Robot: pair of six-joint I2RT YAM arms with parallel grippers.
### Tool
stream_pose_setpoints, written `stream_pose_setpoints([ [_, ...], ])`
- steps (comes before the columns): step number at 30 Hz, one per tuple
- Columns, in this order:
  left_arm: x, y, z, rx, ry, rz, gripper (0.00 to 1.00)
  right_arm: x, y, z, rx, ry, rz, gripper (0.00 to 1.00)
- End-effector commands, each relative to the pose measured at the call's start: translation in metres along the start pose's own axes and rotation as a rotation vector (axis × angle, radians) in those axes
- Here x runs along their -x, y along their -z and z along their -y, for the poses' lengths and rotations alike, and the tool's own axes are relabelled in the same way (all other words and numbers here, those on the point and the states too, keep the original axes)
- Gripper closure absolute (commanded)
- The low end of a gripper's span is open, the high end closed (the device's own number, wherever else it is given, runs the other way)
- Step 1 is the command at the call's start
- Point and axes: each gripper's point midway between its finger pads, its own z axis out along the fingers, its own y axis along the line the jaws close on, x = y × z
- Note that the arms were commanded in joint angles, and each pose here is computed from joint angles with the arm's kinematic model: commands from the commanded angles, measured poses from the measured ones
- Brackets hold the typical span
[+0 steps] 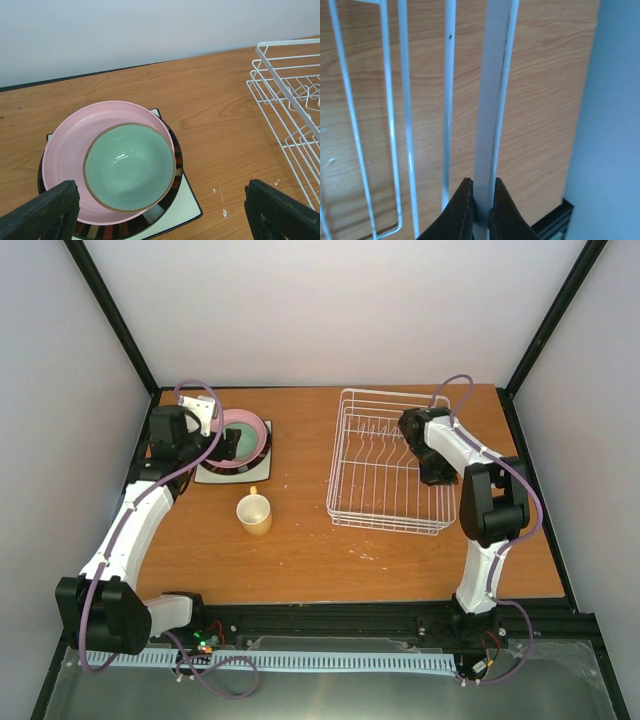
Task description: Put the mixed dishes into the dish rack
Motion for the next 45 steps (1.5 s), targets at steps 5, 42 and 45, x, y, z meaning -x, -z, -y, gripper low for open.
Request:
stream_pose_setpoints([
  [5,0.010,0.005,-0.003,0.025,-0.022,0.039,0.09,0.021,-0.024,0.029,-0.359,0.157,-0.006,0.97],
  [42,0.004,-0.008,0.014,-0.018,0.023,-0.005,0.12,0.076,0.109,0.048,-0.135,-0.166,0.560,0.25],
  [45,0.009,-0.002,0.009,0.013,0.017,0.012,0.12,0.074,0.177,0.021,0.124,-0.142,0.782,0.25],
])
